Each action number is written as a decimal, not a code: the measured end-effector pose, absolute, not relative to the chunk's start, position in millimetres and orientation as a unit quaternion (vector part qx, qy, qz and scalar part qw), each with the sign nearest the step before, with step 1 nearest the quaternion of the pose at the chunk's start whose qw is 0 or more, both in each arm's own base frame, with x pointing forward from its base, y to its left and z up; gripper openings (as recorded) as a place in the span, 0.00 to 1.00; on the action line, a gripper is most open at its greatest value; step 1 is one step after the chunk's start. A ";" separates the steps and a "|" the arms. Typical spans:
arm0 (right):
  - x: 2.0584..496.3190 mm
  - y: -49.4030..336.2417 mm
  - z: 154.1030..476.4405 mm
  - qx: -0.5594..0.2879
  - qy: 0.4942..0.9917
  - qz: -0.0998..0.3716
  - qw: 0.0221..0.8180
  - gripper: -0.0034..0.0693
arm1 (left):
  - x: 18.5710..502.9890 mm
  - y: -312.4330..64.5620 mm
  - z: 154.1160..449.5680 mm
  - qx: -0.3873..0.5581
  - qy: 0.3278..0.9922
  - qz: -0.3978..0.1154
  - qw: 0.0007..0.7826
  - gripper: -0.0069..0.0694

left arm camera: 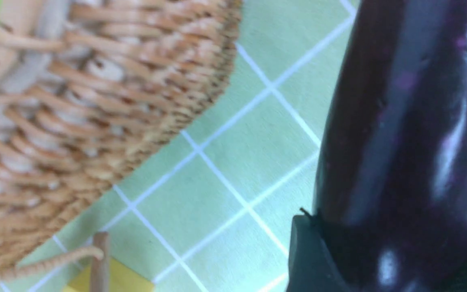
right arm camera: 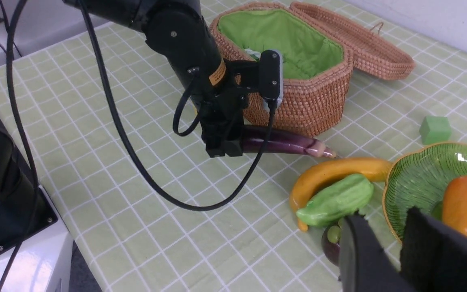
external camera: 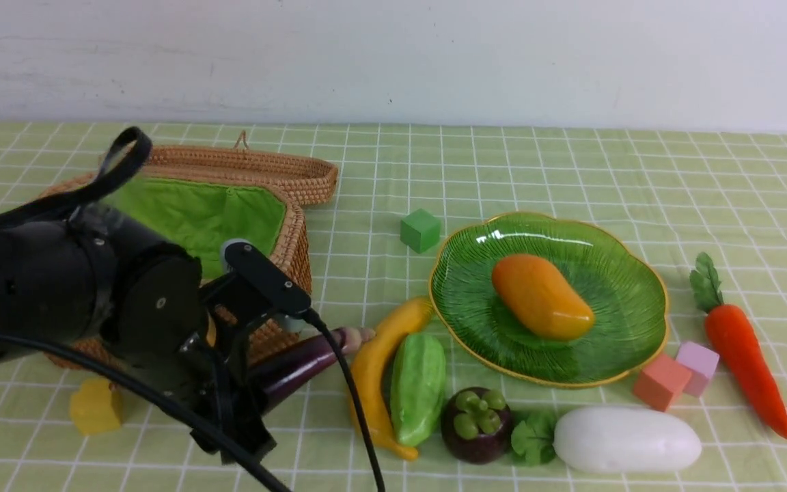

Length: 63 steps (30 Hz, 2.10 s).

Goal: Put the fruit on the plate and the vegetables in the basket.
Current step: Use the left arm to grab an eggplant and put it into the left basket, then use the left arm to grab a banana and put it into the right plate

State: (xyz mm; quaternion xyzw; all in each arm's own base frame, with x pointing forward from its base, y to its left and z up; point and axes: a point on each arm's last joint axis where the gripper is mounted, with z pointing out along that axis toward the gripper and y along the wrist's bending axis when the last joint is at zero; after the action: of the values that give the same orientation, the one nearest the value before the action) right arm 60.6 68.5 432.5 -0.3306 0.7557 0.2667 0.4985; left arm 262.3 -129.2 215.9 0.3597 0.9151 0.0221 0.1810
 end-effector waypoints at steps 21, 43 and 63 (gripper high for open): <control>106.5 70.4 428.9 -0.289 0.774 0.235 0.512 0.29 | 255.3 -83.1 340.1 0.375 0.819 0.149 0.408 0.59; 110.9 72.8 425.5 -0.292 0.781 0.243 0.495 0.32 | 334.9 -26.6 294.6 0.477 0.773 0.283 0.308 0.63; 110.8 72.9 425.3 -0.292 0.782 0.244 0.494 0.35 | 287.0 -67.3 341.7 0.292 0.852 0.109 0.421 0.48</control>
State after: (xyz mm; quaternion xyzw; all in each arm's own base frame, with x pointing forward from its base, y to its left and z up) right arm 110.8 72.9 425.3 -0.2919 0.7816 0.2441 0.4943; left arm 287.0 -67.3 341.7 0.2920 0.8518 0.1086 0.4213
